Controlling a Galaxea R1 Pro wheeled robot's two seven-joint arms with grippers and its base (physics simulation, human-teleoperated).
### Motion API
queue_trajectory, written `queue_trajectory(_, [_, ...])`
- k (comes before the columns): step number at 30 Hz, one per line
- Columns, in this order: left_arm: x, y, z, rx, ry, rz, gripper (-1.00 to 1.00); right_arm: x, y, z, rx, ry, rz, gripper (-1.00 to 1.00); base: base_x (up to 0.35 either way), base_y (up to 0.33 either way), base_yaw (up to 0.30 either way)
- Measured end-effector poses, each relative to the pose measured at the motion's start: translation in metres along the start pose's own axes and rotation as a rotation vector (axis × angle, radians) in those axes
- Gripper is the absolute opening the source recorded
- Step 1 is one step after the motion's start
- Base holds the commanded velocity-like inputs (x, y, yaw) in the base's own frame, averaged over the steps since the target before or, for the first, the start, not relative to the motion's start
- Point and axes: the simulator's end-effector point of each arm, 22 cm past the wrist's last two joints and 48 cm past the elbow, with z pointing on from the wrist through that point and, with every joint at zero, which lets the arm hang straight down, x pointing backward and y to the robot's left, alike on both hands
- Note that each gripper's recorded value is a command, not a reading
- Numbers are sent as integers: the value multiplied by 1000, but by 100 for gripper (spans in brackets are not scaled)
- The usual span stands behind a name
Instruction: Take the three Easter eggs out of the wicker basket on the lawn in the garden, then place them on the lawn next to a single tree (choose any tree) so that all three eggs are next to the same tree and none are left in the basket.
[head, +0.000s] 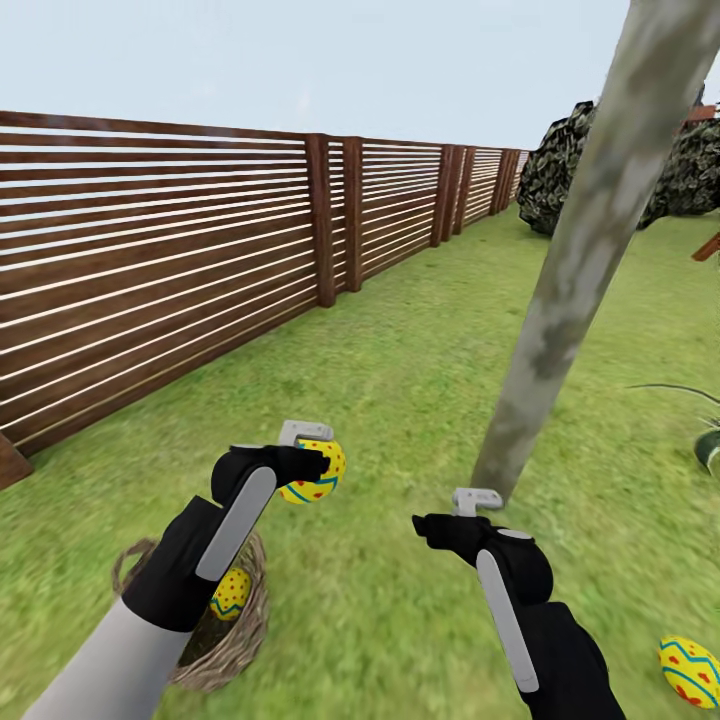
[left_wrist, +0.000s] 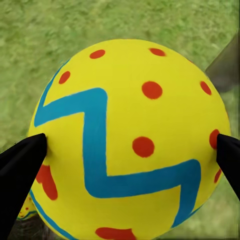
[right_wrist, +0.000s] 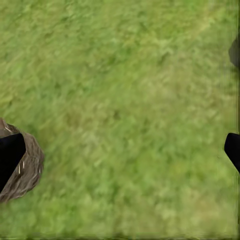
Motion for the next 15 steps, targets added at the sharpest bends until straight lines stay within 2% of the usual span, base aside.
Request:
queue_trajectory(12, [0,1,0,-2,1,0,-100,-1,2,0,-3,1,-2,100,-265,-196,-2])
queue_trajectory(15, [0,1,0,-2,1,1,-100,-2,2,-1,-3,-1,-1,100,-199,-241,-106])
